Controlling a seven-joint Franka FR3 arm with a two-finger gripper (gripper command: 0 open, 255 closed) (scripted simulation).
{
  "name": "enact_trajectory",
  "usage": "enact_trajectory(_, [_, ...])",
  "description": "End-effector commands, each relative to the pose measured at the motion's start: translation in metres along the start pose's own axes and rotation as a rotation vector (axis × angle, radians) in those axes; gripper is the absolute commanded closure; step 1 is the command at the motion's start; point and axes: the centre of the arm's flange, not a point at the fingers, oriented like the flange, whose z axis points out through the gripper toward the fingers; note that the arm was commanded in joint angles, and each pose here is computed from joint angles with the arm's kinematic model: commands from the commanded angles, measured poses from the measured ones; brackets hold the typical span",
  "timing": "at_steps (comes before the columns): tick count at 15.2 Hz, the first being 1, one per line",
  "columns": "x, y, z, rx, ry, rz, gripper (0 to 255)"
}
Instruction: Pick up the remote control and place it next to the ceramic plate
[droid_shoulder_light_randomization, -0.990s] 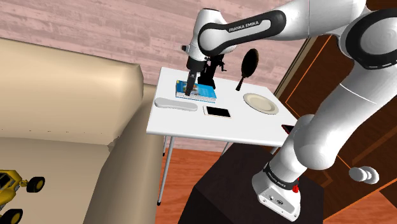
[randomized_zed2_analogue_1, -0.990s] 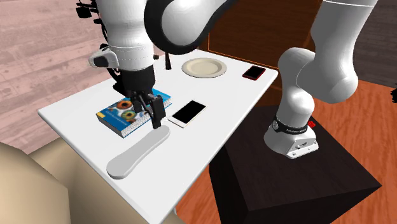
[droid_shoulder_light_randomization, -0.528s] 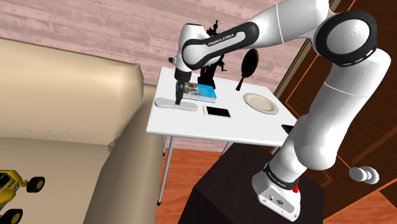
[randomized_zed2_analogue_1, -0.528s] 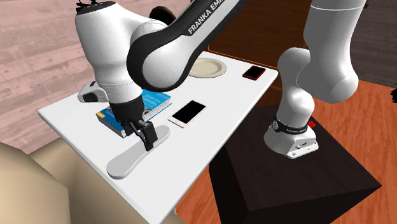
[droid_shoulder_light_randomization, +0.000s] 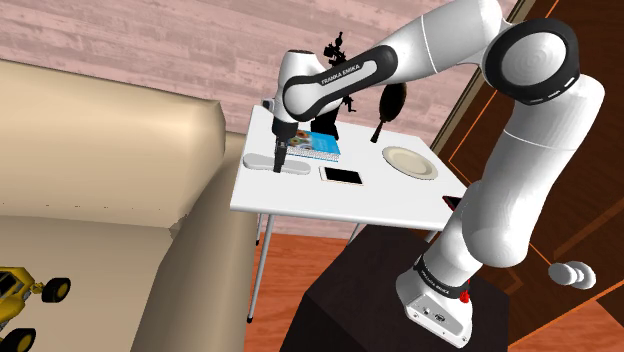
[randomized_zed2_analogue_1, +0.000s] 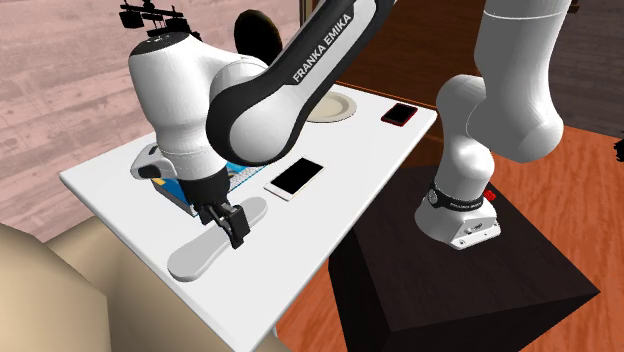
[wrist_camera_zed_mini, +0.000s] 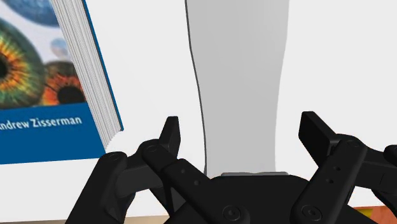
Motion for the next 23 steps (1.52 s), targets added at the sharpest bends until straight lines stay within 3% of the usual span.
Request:
enact_trajectory(1, [0.0, 0.0, 0.0, 0.0, 0.0, 0.0, 0])
enact_trajectory(4, [0.0, 0.0, 0.0, 0.0, 0.0, 0.0, 0])
enact_trajectory(5, [0.0, 0.0, 0.0, 0.0, 0.0, 0.0, 255])
enact_trajectory(14, [0.0, 0.0, 0.0, 0.0, 0.0, 0.0, 255])
enact_trajectory(23, [0.001, -0.001, -0.047, 0.0, 0.0, 0.0, 255])
